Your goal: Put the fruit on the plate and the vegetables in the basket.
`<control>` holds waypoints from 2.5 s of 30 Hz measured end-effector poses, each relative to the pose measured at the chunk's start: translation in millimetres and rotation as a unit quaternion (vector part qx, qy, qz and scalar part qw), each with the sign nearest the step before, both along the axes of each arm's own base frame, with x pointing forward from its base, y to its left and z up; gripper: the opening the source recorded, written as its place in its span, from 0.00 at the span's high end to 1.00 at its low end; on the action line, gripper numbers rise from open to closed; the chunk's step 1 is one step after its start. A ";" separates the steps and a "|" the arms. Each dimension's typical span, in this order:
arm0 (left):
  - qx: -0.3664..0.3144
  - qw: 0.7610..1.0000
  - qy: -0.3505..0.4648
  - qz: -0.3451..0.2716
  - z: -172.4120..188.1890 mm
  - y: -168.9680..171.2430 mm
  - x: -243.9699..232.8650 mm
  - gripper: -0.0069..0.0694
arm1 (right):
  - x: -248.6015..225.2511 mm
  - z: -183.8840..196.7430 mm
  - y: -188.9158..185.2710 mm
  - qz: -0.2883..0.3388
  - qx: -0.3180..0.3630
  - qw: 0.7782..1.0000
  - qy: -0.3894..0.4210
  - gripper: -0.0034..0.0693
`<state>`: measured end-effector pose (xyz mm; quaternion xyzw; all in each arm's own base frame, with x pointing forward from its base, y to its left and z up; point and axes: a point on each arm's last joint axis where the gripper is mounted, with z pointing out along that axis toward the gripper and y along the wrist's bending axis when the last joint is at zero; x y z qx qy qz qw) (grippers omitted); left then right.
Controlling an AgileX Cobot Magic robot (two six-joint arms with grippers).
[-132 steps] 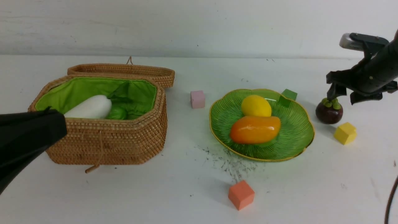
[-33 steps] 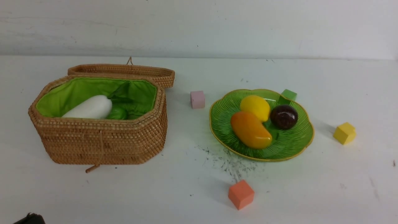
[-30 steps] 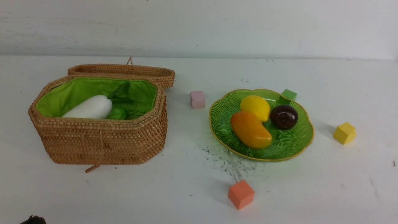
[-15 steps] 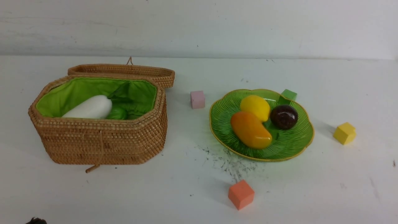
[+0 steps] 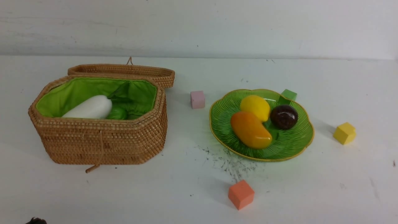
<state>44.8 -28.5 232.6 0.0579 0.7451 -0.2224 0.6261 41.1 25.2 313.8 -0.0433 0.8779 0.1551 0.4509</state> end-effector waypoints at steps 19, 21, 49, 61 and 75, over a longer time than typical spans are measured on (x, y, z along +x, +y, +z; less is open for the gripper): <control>0.000 1.000 0.000 0.000 0.0 0.0 0.0 0.90 | 11.6 -136.8 -24.8 -0.121 -0.106 0.973 -0.164 0.95; 0.000 1.000 0.000 0.000 0.0 0.0 0.0 0.90 | 11.3 -140.2 -25.1 -0.120 -0.110 0.973 -0.162 0.96; 0.000 1.000 0.000 0.000 0.0 0.0 0.0 0.87 | 11.1 -140.6 -25.0 -0.121 -0.108 0.974 -0.159 0.94; -0.002 0.996 -0.060 0.065 -5.8 10.0 8.7 0.86 | 11.1 -140.6 -25.0 -0.121 -0.108 0.974 -0.159 0.92; 0.028 0.987 0.082 0.135 -61.0 18.9 7.6 0.93 | 11.1 -140.7 -25.0 -0.121 -0.108 0.974 -0.158 0.91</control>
